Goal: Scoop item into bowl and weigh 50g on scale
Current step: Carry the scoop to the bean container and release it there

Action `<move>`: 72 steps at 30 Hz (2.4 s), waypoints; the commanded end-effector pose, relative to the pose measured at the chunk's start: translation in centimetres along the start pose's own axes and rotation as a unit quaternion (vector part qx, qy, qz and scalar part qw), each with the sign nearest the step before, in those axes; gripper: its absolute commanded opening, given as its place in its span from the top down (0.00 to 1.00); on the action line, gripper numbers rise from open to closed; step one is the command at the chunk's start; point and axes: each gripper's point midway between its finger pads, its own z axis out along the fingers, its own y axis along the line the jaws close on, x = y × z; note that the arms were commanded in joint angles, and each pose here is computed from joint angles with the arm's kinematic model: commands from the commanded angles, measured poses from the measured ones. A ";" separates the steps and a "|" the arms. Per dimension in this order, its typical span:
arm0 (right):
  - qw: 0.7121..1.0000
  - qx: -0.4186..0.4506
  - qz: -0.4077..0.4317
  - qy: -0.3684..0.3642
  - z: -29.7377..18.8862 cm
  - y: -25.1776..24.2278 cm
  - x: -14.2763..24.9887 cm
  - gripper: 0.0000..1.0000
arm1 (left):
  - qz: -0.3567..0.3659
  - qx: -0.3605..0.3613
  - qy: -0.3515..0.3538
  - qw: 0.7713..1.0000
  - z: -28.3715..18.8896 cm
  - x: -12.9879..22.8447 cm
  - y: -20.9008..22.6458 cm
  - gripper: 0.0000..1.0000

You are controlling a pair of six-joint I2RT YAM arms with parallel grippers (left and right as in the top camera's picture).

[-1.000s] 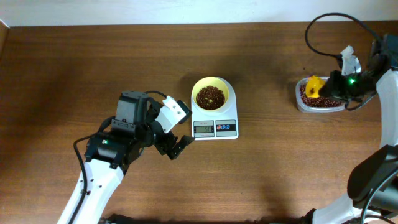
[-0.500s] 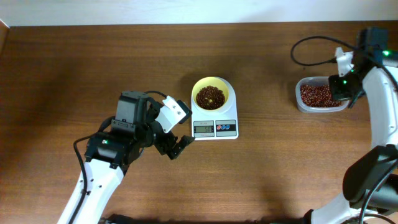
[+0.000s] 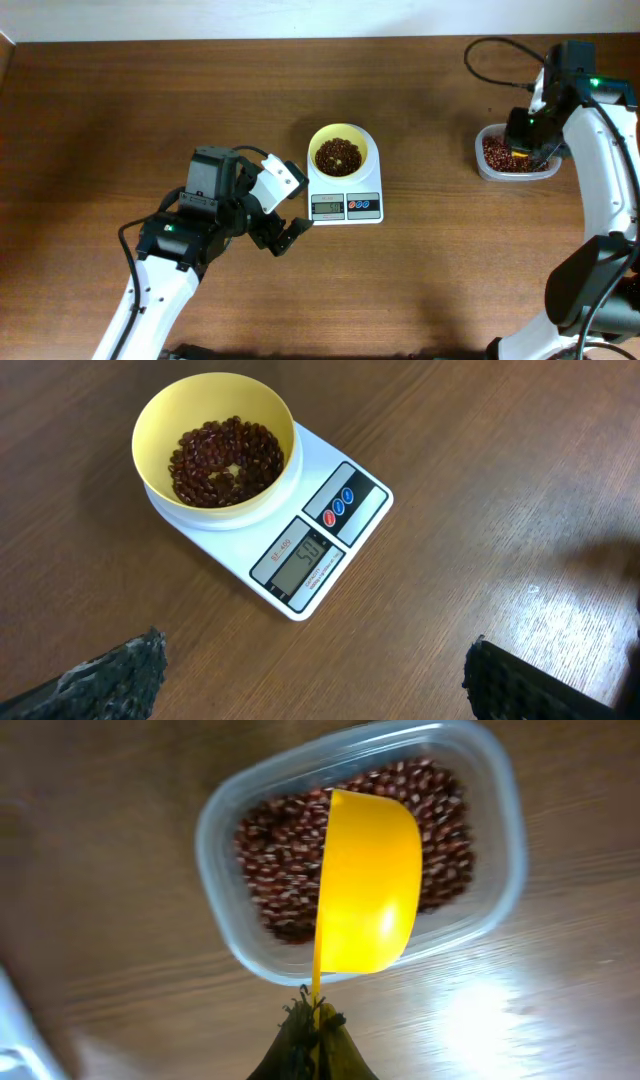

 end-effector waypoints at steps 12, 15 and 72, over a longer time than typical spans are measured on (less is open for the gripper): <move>0.941 -0.029 0.337 0.004 2.4 0.9 0.2 0.96 | -0.007 0.008 -0.001 1.000 0.1 0.1 -0.2 0.01; 0.939 -0.028 0.342 0.006 3.3 0.9 0.5 0.96 | -0.007 0.008 -0.001 1.000 0.1 0.1 -0.2 0.01; 0.998 -0.031 -0.026 0.058 -8.7 -3.5 2.6 0.01 | -0.007 0.008 -0.001 1.000 0.1 0.1 -0.2 0.01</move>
